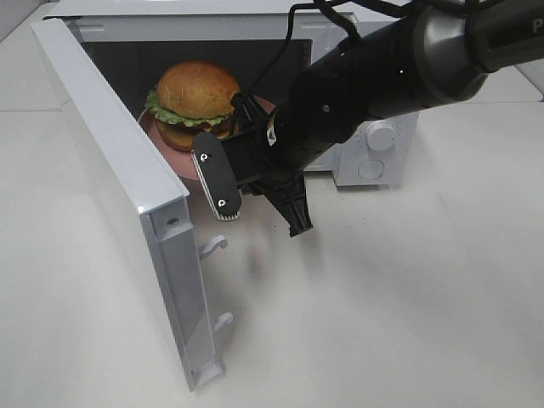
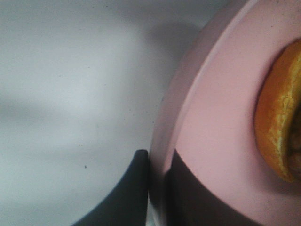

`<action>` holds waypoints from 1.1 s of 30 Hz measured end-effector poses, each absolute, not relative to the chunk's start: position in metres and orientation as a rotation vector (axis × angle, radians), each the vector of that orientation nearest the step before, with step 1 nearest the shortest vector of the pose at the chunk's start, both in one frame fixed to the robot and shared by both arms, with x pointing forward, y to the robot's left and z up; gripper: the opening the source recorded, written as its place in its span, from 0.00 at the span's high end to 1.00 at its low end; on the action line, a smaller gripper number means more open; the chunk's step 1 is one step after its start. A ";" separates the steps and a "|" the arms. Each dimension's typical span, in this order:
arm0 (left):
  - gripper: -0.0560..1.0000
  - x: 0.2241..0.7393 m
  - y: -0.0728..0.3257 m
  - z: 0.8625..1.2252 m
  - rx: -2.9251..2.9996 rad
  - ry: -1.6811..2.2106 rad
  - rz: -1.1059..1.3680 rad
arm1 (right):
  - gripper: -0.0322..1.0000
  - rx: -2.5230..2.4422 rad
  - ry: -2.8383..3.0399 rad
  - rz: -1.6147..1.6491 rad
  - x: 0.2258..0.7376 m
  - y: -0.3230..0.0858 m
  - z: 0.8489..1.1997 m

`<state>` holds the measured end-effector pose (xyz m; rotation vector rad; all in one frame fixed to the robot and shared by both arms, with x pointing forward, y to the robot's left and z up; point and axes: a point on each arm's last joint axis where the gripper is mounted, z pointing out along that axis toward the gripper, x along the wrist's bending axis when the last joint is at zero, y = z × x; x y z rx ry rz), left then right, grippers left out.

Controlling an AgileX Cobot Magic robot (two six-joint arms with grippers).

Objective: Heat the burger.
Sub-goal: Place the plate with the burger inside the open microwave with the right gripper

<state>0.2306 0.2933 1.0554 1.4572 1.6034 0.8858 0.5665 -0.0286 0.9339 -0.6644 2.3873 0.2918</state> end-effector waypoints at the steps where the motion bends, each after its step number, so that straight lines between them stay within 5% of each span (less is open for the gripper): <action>1: 0.01 0.231 0.293 1.055 1.457 1.603 0.886 | 0.90 -0.645 2.393 0.292 0.570 -0.028 0.933; 33: 0.01 0.231 0.293 1.055 1.457 1.603 0.886 | 0.90 -0.397 2.415 0.233 0.642 -0.016 0.921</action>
